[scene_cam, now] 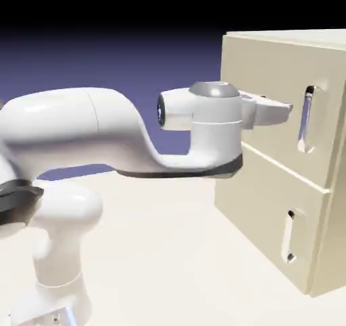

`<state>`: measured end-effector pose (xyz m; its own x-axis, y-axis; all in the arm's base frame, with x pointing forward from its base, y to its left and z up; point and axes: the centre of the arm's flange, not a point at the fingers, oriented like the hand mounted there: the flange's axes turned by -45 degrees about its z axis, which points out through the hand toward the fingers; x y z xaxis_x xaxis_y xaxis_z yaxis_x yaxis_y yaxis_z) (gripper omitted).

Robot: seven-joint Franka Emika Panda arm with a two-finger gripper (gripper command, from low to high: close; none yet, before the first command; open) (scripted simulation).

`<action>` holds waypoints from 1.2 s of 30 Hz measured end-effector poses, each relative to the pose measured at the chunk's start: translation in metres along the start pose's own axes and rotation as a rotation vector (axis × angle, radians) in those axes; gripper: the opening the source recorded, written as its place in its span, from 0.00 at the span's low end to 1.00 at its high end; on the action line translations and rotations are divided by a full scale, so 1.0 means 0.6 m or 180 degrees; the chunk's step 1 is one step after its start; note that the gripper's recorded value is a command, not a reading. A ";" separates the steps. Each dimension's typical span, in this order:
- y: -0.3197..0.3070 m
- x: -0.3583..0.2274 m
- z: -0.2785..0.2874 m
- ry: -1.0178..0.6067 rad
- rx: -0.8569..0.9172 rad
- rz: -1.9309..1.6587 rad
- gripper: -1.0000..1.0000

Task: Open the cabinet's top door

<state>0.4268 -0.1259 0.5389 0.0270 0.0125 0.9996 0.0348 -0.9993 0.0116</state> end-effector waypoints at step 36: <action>-0.080 -0.053 -0.118 0.0080 -0.1018 0.0036 0.00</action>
<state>0.3537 -0.0811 0.5085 0.0006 0.0045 1.0000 -0.2814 -0.9596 0.0045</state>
